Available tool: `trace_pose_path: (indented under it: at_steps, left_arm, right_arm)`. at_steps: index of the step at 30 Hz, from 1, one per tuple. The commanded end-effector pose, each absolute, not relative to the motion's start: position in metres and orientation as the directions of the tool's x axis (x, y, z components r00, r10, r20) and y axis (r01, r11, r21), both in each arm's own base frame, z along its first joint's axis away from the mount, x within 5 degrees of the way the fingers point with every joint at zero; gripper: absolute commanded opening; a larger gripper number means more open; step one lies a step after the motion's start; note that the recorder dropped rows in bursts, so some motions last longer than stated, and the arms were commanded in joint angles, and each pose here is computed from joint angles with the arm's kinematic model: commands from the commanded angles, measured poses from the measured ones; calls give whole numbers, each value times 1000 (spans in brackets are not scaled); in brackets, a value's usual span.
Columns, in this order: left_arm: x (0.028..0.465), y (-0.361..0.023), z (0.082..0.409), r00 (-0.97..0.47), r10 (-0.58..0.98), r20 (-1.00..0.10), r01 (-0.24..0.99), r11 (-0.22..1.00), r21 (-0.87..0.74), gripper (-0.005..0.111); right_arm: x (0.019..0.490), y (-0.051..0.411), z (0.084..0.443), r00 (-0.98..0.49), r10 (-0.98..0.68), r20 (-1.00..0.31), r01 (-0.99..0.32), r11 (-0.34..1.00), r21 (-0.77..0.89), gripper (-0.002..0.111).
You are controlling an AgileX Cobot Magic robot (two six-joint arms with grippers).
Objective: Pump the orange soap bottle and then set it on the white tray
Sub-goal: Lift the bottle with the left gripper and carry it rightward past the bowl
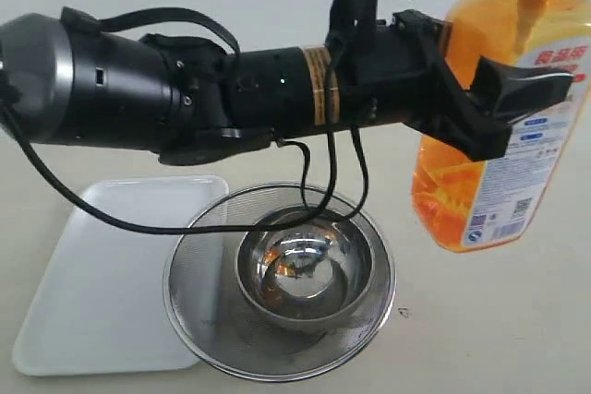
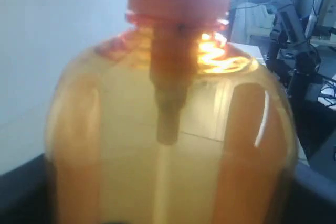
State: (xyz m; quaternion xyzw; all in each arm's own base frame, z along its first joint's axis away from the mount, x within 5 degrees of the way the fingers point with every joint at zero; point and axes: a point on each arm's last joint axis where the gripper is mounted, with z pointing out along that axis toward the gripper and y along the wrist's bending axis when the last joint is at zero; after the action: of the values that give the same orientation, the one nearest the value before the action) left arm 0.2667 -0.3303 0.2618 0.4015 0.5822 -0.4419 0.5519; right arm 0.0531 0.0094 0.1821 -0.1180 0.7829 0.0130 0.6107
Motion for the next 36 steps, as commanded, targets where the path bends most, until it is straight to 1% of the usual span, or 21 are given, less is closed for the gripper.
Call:
trace_pose_path:
  at_steps: [1, 3, 4, 6, 8, 9, 11, 14, 16, 19, 20, 22, 26, 30, 36]
  left_arm:
    - [263, -341, 267, -105, -170, -980, 931, 329, -157, 5]
    - [258, -347, 257, -89, -169, -982, 904, 400, -150, 5]
    - [253, -352, 252, -72, -160, -984, 879, 457, -139, 5]
    - [245, -358, 242, 4, -105, -994, 817, 573, -57, 5]
    - [234, -363, 233, 20, -117, -993, 737, 673, -64, 5]
    - [230, -364, 230, 16, -139, -990, 701, 707, -88, 5]
    - [219, -369, 223, 47, -149, -988, 644, 761, -84, 5]
    - [210, -370, 208, 39, -188, -981, 541, 830, -137, 5]
    - [206, -372, 198, 60, -197, -979, 503, 852, -141, 5]
    - [198, -375, 185, 77, -150, -986, 475, 875, -96, 5]
    - [196, -374, 181, 80, -133, -988, 447, 891, -83, 5]
    - [192, -374, 169, 56, -103, -993, 411, 909, -71, 5]
    - [188, -380, 154, 63, -58, -996, 446, 895, -24, 5]
    - [188, -381, 151, 44, -90, -995, 451, 890, -61, 5]
    - [185, -386, 154, 44, -144, -989, 513, 852, -102, 6]
  right_arm:
    - [53, 9, 183, -213, -177, -961, -196, 971, -135, 0]
    - [53, 9, 183, -213, -177, -961, -196, 971, -135, 0]
    - [53, 9, 183, -213, -177, -961, -196, 971, -135, 0]
    - [53, 9, 183, -213, -177, -961, -196, 971, -135, 0]
    - [53, 9, 183, -213, -177, -961, -196, 971, -135, 0]
    - [53, 9, 183, -213, -177, -961, -196, 971, -135, 0]
    - [53, 9, 183, -213, -177, -961, -196, 971, -135, 0]
    - [53, 9, 183, -213, -177, -961, -196, 971, -135, 0]
    - [53, 9, 183, -213, -177, -961, -196, 971, -135, 0]
    - [53, 9, 183, -213, -177, -961, -196, 971, -135, 0]
    - [53, 9, 183, -213, -177, -961, -196, 971, -135, 0]
    - [53, 9, 183, -213, -177, -961, -196, 971, -135, 0]
    - [53, 9, 183, -213, -177, -961, -196, 971, -135, 0]
    - [53, 9, 183, -213, -177, -961, -196, 971, -135, 0]
    - [53, 9, 183, -213, -177, -961, -196, 971, -135, 0]
